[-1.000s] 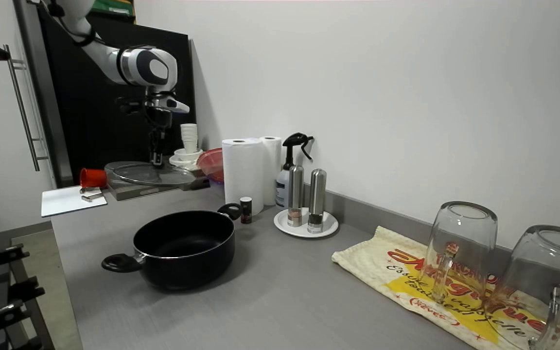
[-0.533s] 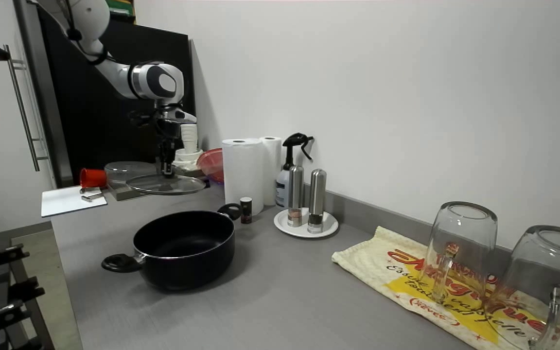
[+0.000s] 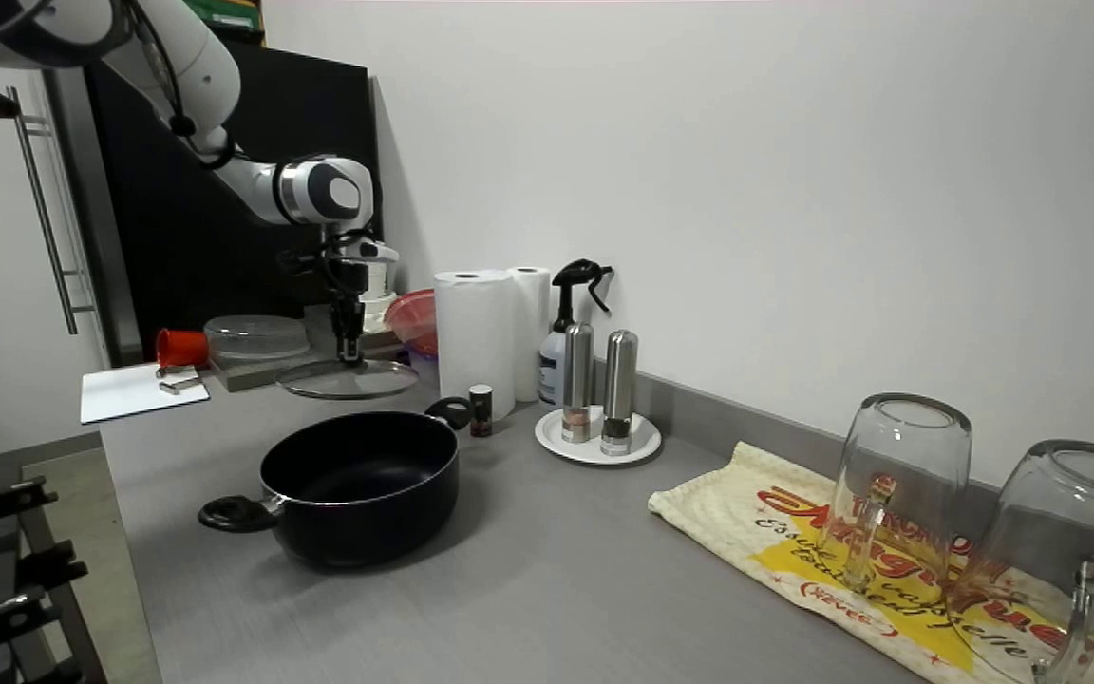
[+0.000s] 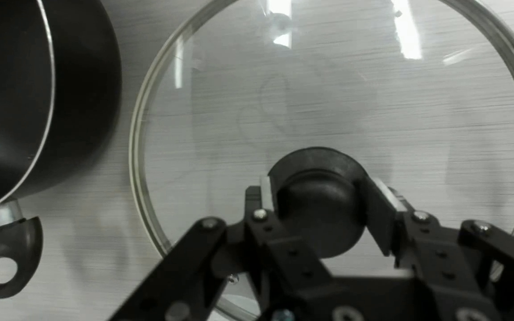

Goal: Take the lid off of the pot

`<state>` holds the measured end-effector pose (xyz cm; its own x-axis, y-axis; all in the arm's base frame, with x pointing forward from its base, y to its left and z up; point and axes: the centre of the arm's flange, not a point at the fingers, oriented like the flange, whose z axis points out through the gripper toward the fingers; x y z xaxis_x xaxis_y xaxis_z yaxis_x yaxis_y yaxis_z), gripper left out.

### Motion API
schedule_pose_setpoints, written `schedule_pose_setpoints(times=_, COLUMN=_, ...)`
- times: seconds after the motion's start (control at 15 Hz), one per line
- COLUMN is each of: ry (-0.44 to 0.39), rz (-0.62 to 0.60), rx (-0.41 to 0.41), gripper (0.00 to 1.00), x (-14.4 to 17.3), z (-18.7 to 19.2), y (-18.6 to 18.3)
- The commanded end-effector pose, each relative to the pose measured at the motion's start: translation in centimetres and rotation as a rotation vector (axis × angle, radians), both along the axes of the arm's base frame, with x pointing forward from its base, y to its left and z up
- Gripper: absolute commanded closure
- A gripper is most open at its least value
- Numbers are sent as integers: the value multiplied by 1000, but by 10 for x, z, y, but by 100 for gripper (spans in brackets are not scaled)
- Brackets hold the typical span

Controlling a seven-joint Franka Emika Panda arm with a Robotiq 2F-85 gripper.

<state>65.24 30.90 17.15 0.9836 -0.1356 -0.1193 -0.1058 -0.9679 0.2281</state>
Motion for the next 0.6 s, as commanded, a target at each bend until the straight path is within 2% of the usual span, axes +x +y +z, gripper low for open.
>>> schedule_pose_setpoints(times=0.0, ry=-8, rz=-20, rx=5, gripper=75, x=28, z=-8, y=26)
schedule_pose_setpoints(times=0.53, ry=13, rz=-34, rx=39, gripper=75, x=26, z=-47, y=47)
